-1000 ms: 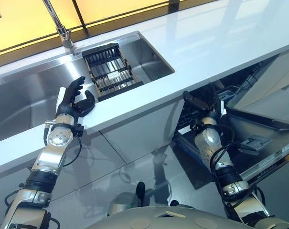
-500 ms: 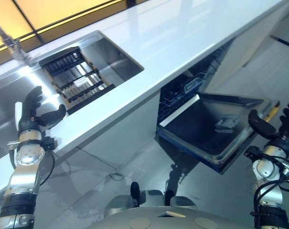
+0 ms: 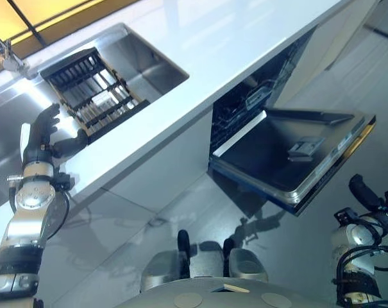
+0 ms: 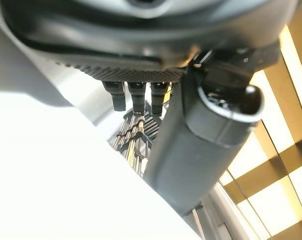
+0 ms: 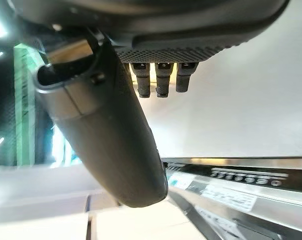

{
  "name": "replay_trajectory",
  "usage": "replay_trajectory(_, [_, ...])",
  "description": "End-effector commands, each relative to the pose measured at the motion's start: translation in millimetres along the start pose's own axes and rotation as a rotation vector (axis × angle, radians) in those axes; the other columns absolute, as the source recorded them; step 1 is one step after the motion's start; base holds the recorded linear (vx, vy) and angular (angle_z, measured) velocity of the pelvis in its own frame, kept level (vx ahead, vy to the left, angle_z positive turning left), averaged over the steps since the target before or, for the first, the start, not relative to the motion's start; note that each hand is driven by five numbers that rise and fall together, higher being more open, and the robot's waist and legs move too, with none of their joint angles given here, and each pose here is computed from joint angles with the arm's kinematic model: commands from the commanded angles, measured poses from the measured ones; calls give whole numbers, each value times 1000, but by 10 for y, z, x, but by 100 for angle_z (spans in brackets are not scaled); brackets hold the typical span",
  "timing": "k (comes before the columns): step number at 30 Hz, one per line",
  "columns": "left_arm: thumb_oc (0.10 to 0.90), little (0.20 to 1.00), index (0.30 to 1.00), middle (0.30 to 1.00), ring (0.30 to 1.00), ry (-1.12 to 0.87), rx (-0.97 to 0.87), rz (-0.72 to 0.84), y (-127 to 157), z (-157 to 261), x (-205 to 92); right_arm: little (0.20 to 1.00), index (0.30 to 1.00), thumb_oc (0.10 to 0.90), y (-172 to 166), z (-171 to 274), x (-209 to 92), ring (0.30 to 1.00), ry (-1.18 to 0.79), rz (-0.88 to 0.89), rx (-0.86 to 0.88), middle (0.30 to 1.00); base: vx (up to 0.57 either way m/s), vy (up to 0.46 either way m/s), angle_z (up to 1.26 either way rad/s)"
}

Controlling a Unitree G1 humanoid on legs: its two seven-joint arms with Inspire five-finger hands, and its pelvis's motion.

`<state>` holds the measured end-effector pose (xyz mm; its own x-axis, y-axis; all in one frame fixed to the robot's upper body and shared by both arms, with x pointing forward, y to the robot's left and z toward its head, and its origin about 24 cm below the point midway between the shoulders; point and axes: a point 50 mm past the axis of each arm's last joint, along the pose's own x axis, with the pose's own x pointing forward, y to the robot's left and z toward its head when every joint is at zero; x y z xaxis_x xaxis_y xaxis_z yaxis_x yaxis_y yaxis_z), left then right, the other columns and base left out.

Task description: Pick up plates and place into dishwasher.

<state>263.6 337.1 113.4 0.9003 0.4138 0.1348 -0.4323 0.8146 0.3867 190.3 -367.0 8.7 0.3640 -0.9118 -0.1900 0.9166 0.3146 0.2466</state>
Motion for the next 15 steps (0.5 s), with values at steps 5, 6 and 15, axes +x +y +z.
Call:
replay_trajectory(5, [800,900,900,900,900,-164,-84,49,-74,339,152,900,900,800,59,772,375,900,-199,13,349,900,-123,23,1])
replay_trajectory(6, [800,900,900,900,900,-176,-90,63,-72,364,170,900,900,800,67,747,391,900,-174,35,413,900,-151,-7,0])
replay_trajectory(15, [800,900,900,900,900,-217,-115,72,-101,516,215,900,900,800,375,687,339,900,-114,332,549,900,-50,16,-1])
